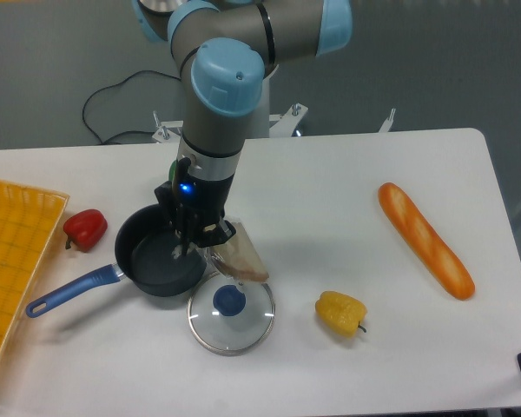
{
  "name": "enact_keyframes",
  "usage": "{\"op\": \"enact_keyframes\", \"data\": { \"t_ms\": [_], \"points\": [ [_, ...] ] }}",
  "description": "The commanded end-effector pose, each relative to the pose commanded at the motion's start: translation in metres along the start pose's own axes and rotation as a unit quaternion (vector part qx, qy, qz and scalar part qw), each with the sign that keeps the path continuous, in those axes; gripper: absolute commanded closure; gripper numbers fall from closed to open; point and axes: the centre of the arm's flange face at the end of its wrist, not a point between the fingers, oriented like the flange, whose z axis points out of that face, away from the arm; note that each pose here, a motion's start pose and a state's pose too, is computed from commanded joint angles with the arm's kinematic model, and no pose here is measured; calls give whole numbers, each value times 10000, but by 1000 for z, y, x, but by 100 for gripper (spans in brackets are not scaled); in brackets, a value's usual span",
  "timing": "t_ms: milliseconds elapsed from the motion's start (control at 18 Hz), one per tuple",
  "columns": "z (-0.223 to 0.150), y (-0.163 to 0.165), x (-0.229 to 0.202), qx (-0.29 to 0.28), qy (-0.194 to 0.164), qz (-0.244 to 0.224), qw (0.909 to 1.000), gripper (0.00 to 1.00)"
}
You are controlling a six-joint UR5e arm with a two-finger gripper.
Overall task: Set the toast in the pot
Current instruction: 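Carry the held toast slice over the saucepan toward its handle side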
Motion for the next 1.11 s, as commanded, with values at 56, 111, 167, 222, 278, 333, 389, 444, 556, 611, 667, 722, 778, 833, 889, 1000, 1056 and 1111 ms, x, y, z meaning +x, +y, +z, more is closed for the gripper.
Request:
{"op": "enact_keyframes", "data": {
  "t_ms": [56, 111, 167, 222, 278, 333, 389, 444, 556, 611, 667, 722, 778, 833, 889, 1000, 1056, 1111],
  "points": [
    [1, 0, 1, -6, -2, -1, 10000, 87],
    [1, 0, 2, -5, 11, 4, 10000, 87],
    [1, -1, 2, 13, 26, 4, 10000, 87],
    [0, -2, 3, 65, 58, -24, 10000, 87],
    [1, -3, 5, 119, 114, -43, 9999, 87],
    [2, -4, 5, 151, 149, -76, 9997, 87],
    [2, -4, 5, 156, 155, -107, 9997, 87],
    [1, -4, 6, 167, 155, -120, 9997, 87],
    [3, -9, 11, 222, 221, -78, 9995, 87],
    [3, -10, 12, 257, 254, -79, 9993, 87],
    [3, -10, 12, 263, 259, -79, 9993, 87],
    [3, -11, 14, 262, 265, -65, 9993, 87],
    [3, -11, 15, 261, 268, -58, 9993, 87],
    [4, -15, 20, 284, 290, -11, 9992, 87],
    [4, -18, 23, 338, 328, 8, 9989, 87],
    [4, -22, 27, 468, 431, 27, 9980, 87],
    [5, -25, 31, 521, 484, 42, 9975, 87],
    [5, -27, 33, 538, 495, 31, 9973, 87]
  ]
}}
